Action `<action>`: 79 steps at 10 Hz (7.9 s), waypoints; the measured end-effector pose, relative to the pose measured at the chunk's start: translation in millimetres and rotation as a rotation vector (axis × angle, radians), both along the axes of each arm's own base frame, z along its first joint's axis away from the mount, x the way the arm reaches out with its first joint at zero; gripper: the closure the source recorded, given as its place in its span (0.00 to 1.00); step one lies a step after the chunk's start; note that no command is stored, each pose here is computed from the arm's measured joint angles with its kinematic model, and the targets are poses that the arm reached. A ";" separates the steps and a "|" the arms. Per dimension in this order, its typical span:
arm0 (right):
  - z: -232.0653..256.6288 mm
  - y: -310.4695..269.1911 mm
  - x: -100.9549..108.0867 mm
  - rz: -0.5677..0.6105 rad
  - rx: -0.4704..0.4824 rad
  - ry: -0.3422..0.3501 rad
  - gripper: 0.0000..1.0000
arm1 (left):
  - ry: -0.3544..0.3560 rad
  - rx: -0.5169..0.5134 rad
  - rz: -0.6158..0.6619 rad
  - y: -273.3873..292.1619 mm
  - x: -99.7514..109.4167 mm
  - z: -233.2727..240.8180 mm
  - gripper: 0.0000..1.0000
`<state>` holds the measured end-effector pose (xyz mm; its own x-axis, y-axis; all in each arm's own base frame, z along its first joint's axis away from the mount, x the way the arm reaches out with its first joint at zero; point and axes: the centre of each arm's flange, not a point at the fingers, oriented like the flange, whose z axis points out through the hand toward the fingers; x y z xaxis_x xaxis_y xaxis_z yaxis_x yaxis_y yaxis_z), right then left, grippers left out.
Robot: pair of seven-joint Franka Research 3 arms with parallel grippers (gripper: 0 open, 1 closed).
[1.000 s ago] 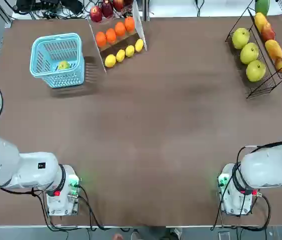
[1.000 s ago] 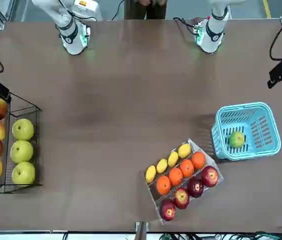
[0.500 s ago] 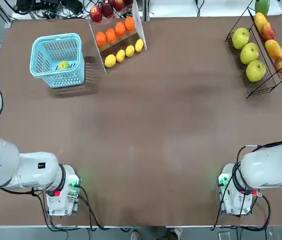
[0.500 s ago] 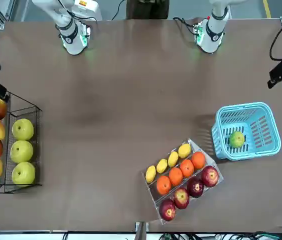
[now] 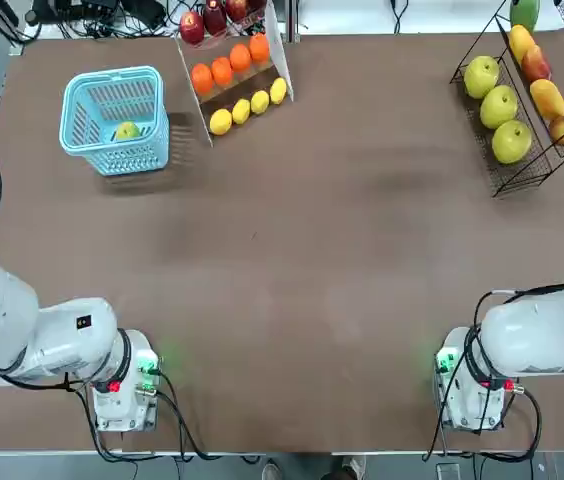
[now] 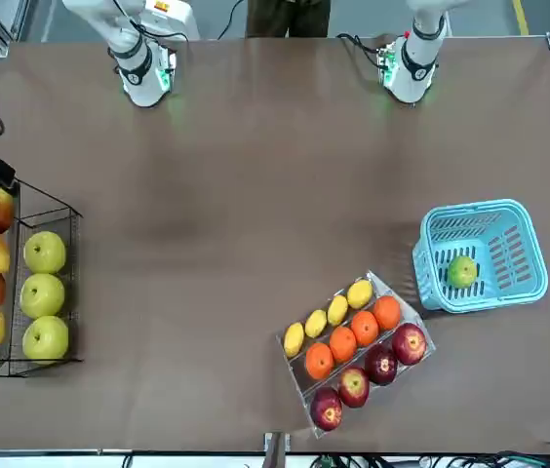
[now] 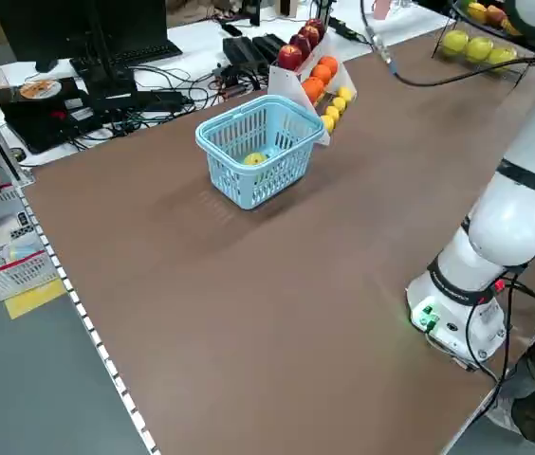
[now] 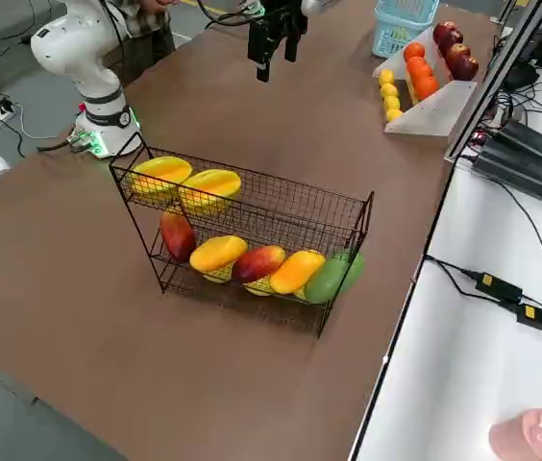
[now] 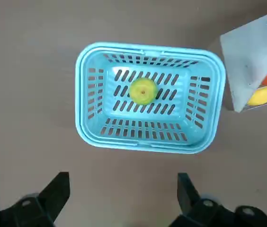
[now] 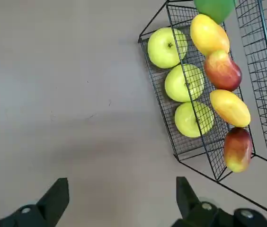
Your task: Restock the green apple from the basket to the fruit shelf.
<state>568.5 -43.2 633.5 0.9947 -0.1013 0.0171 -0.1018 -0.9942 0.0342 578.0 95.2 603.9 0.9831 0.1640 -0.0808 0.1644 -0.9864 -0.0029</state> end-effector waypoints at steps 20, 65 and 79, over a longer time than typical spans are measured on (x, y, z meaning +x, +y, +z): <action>3.0 9.5 1.4 -0.035 0.002 -0.019 0.00 | -0.102 0.002 -0.023 -26.0 30.6 -311.6 0.00; -47.2 76.9 52.0 0.246 0.157 -0.100 0.00 | -0.080 0.090 0.113 -69.7 8.3 -120.7 0.14; -218.0 108.3 109.9 1.251 0.933 -0.776 0.00 | 0.055 -0.644 0.398 -439.5 0.6 -66.5 0.14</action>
<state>678.4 65.1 415.4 0.2641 0.4040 0.8758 0.9641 -0.1351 -0.2285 578.6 -344.3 537.4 0.8516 0.4093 -0.3275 0.5242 -0.6626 0.5349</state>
